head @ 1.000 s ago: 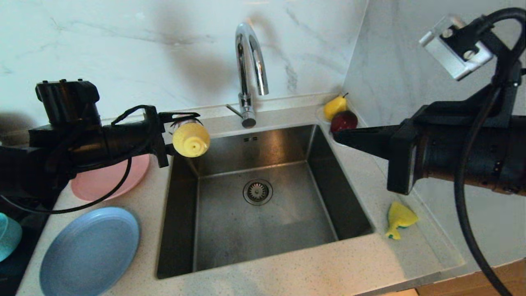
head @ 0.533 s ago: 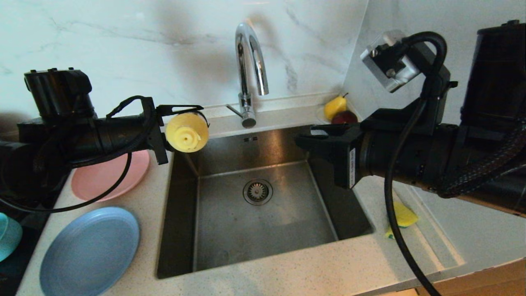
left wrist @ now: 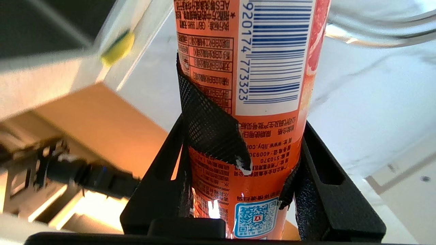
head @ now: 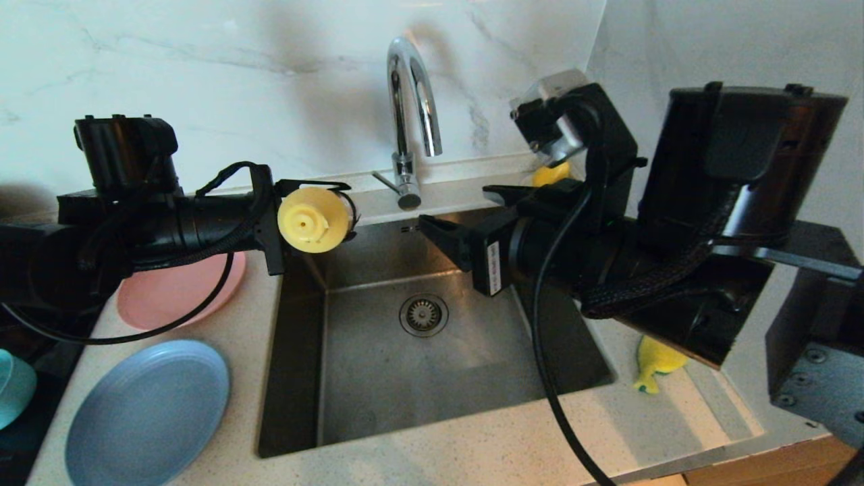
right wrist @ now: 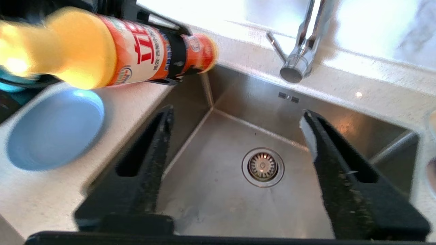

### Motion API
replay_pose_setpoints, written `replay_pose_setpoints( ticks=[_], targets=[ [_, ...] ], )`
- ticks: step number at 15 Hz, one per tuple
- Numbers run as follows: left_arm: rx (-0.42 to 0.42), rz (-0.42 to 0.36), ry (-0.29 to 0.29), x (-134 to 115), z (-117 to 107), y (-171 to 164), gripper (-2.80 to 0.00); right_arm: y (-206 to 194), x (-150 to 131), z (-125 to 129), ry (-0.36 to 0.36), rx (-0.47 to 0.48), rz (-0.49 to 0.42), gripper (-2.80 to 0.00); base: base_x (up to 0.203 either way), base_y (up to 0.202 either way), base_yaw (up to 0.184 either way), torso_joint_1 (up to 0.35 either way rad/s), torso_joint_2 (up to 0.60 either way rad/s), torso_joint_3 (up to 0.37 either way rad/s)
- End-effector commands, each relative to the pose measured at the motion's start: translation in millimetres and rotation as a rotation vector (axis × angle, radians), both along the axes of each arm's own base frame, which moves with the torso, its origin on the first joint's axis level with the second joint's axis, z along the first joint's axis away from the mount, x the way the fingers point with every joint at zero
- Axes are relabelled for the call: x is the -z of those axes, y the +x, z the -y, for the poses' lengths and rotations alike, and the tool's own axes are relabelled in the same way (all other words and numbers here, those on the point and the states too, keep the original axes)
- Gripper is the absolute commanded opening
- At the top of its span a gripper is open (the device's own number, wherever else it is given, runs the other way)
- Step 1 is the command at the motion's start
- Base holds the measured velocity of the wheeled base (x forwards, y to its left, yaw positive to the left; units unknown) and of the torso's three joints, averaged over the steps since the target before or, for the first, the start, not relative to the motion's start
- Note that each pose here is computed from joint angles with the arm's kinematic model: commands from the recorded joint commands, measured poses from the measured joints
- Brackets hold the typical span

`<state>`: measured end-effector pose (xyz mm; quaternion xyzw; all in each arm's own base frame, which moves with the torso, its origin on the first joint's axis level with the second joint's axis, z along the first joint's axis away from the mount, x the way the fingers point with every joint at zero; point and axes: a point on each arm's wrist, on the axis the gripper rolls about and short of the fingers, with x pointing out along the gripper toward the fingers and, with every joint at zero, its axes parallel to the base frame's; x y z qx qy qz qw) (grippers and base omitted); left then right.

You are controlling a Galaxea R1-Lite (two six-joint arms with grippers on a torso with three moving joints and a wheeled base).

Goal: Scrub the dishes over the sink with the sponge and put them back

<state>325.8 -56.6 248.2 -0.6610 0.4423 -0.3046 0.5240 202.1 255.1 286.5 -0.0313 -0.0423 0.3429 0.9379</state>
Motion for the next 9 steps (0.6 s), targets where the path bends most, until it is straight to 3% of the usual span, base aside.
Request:
replay_pose_setpoints(
  ticks=[1,9],
  targets=[
    [0.013,-0.026,-0.003,-2,3,2,-2.8,10,15,-16,-0.018,0.02,0.003,0.0,0.0,0.0,0.0,0.0,0.0,0.0],
    [0.078,-0.054,0.002,-1,24,1,-2.8,25,26,-48,0.003,0.053,0.122,0.0,0.0,0.0,0.0,0.0,0.0,0.0]
  ],
)
